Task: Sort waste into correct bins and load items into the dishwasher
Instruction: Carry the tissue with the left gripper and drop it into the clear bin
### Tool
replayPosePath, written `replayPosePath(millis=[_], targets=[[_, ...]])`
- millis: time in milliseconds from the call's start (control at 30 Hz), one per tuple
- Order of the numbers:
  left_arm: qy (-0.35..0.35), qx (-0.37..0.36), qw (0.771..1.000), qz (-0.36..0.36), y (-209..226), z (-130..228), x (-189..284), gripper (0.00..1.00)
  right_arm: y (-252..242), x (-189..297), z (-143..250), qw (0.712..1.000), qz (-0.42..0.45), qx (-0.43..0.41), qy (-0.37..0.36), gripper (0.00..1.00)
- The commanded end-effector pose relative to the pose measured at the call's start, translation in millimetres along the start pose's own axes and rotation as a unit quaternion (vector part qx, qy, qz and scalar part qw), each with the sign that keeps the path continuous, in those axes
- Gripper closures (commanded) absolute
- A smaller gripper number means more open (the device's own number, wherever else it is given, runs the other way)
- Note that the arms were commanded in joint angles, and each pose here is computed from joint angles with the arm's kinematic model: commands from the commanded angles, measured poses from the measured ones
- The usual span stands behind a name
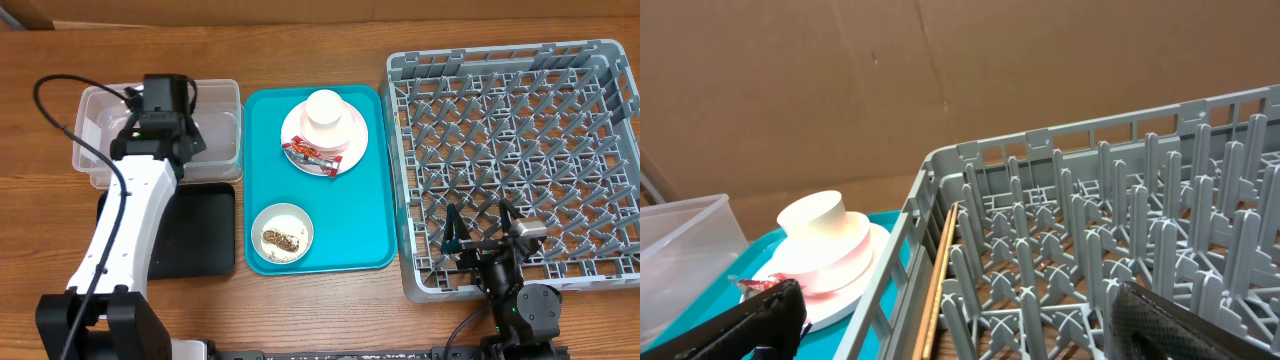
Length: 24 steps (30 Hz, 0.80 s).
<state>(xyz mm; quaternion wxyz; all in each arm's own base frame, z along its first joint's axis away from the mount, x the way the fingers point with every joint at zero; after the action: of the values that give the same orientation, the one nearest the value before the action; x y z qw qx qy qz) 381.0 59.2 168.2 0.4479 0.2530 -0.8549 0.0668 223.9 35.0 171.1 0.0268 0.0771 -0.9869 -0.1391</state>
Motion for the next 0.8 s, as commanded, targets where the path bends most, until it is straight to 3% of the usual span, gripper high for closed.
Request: replayPosePath(millis=[0, 100, 167, 233, 300, 433, 533, 667, 767], targets=[[0.008, 0.018, 1.0, -0.003, 4, 0, -5, 0.92, 0, 0, 1, 1.0, 0.0, -0.001, -0.004, 0.0], [0.014, 0.015, 1.0, -0.005, 4, 2, -8, 0.85, 0, 0, 1, 1.0, -0.001, -0.001, -0.004, 0.0], [0.017, 0.014, 1.0, -0.006, 4, 4, -10, 0.66, 0, 0, 1, 1.0, 0.0, -0.001, -0.004, 0.0], [0.019, 0.013, 1.0, -0.006, 3, 5, -11, 0.35, 0, 0, 1, 1.0, 0.0, -0.001, -0.004, 0.0], [0.017, 0.014, 1.0, -0.004, 2, 4, -11, 0.25, 0, 0, 1, 1.0, 0.0, -0.001, -0.004, 0.0], [0.016, 0.016, 0.999, 0.031, -7, -1, -3, 0.25, 0, 0, 1, 1.0, -0.001, -0.001, -0.004, 0.0], [0.014, 0.008, 0.992, 0.128, -33, -7, 23, 0.26, 0, 0, 1, 1.0, 0.0, -0.001, -0.004, 0.0], [0.026, -0.004, 0.956, 0.292, -79, -4, 68, 0.28, 0, 0, 1, 1.0, -0.001, -0.001, -0.004, 0.0], [0.037, -0.026, 0.929, 0.367, -107, 5, 94, 0.29, 0, 0, 1, 1.0, 0.0, -0.001, -0.004, 0.0]])
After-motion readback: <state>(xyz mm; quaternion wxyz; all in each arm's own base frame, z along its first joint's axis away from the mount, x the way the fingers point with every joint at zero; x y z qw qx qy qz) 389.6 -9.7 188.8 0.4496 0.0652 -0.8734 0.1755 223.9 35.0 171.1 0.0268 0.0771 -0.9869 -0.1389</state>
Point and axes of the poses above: each gripper's point midway between its finger pads, its own x axis back along the fingers, its own y axis along the line the jaws close on, z = x × y, the point moved 2 cm from there along x, back along the fingers, and after that the axes turned 3 degrees about -x, right-handed, at the moved point
